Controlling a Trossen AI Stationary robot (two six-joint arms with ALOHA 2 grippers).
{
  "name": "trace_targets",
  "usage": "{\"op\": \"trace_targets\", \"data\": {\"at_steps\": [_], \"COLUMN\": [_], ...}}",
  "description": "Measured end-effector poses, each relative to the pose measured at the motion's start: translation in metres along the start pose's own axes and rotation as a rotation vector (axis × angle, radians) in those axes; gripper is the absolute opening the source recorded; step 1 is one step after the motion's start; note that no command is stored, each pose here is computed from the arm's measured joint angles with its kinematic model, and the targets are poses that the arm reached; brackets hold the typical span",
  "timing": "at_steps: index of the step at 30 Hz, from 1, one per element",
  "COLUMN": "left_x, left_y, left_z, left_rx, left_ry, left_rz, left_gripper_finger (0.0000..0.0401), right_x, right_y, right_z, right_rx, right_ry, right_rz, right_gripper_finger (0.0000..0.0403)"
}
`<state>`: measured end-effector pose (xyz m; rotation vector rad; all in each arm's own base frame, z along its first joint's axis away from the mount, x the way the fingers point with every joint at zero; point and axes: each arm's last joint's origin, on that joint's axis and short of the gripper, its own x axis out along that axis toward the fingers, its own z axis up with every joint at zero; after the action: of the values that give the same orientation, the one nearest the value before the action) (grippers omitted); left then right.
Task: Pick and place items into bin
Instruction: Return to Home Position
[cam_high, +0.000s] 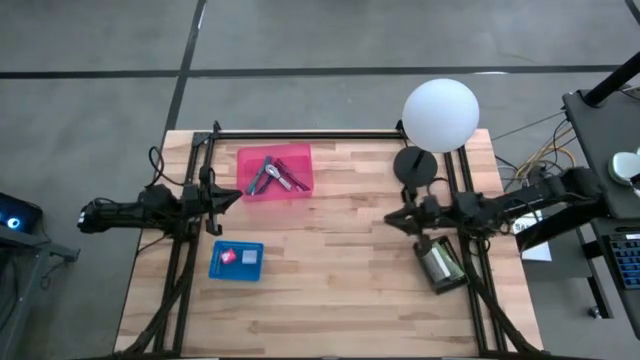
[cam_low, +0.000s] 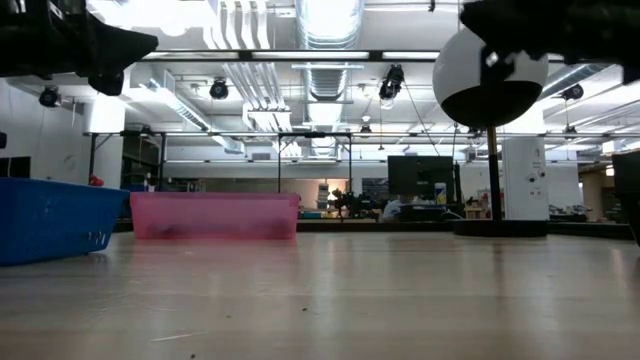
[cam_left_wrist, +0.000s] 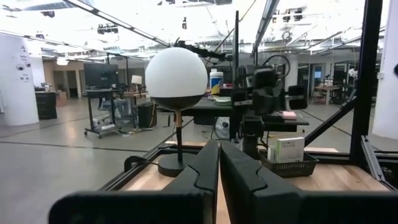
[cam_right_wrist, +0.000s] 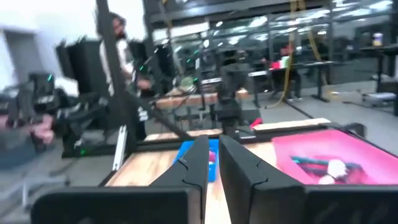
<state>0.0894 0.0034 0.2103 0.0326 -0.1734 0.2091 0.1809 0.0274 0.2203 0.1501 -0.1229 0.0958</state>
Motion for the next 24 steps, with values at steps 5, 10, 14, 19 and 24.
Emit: {"op": "trace_targets", "data": {"at_steps": [5,10,14,19,24], "left_x": [0.0,0.0,0.0,-0.001,0.0], "left_y": [0.0,0.0,0.0,0.0,-0.001], "left_z": [0.0,0.0,-0.002,-0.004,-0.01], "left_rx": [0.0,0.0,0.003,-0.022,-0.058], "left_ry": [0.0,0.001,0.016,0.051,0.084], "left_rz": [0.0,0.0,-0.001,-0.003,-0.007], "left_gripper_finger": [0.0,0.0,0.0,0.0,0.0], "right_x": [-0.043,-0.064,-0.074,-0.09,-0.092], "right_y": [-0.007,-0.011,-0.012,-0.014,-0.014], "right_z": [-0.015,-0.019,-0.014,-0.014,-0.019], "right_rx": [0.071,0.017,0.002,0.031,0.058], "right_ry": [-0.089,-0.113,-0.088,-0.086,-0.048], "right_rz": [-0.051,-0.138,-0.172,-0.212,-0.172], "right_gripper_finger": [0.0027,0.0026,0.0026,0.0026,0.0027]}}
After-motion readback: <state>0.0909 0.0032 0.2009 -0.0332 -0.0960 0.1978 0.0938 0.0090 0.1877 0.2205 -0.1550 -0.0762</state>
